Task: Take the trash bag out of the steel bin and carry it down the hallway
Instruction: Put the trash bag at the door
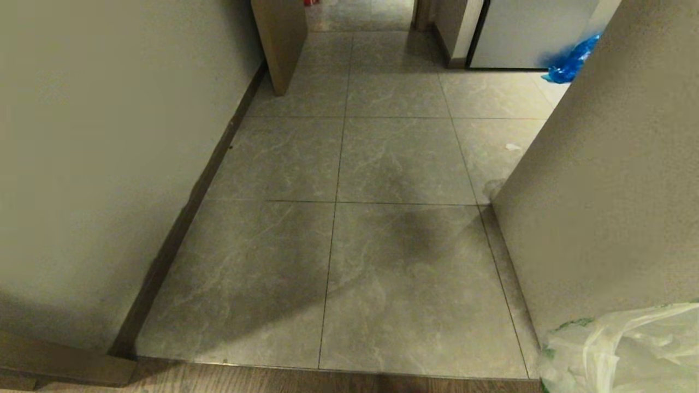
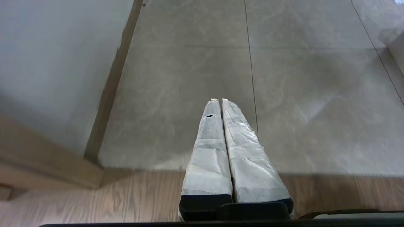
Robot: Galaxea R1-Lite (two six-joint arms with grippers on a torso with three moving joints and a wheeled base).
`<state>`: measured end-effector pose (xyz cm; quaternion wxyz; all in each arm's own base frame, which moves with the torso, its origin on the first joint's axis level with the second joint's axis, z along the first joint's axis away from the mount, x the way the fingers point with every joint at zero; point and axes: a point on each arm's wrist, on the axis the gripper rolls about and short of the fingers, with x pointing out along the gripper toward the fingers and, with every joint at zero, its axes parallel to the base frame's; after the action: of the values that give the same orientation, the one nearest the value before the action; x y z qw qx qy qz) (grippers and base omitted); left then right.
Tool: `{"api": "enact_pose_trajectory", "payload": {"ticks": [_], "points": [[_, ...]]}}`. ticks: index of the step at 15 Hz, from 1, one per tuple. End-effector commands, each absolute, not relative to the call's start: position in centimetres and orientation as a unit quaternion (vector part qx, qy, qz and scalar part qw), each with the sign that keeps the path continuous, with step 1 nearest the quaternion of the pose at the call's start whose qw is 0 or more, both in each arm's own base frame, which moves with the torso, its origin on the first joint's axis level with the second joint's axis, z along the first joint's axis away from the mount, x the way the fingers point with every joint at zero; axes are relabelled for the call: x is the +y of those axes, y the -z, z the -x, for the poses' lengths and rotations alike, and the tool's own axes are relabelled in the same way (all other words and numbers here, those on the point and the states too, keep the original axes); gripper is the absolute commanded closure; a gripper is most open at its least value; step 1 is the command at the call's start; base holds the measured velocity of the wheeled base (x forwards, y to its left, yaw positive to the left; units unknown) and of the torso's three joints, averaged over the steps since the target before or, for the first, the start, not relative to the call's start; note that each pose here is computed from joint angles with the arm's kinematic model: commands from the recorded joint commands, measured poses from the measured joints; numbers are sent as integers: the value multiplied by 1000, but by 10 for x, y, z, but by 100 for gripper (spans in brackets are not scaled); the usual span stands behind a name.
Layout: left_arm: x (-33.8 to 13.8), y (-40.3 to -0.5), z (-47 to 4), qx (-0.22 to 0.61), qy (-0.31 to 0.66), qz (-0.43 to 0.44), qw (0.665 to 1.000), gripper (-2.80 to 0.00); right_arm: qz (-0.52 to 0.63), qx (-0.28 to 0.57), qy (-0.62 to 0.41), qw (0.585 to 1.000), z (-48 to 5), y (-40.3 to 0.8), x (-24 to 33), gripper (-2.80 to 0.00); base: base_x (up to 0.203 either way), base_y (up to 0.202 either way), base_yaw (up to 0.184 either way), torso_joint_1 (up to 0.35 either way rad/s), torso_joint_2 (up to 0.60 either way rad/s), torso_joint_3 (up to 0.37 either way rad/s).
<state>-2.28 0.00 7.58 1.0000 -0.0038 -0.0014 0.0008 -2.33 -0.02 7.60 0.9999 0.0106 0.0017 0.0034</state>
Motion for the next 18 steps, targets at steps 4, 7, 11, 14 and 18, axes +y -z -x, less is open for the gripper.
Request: {"api": "enact_pose_trajectory", "payload": {"ticks": [4, 7, 11, 14, 18], "points": [[0, -76, 23, -2, -1, 4, 1000, 0, -11, 2, -4, 1000, 23, -76, 0, 0, 191, 0, 1, 4, 4, 2], [0, -76, 23, -2, -1, 4, 1000, 0, -11, 2, -4, 1000, 23, -76, 0, 0, 191, 0, 0, 3, 0, 1], [0, -76, 23, -2, -1, 4, 1000, 0, -11, 2, -4, 1000, 23, -76, 0, 0, 191, 0, 1, 3, 0, 4], [0, -76, 23, -2, -1, 4, 1000, 0, -11, 2, -3, 1000, 23, -76, 0, 0, 187, 0, 2, 3, 5, 1], [0, -76, 23, -2, -1, 4, 1000, 0, -11, 2, -4, 1000, 23, -76, 0, 0, 188, 0, 1, 2, 1, 3]]}}
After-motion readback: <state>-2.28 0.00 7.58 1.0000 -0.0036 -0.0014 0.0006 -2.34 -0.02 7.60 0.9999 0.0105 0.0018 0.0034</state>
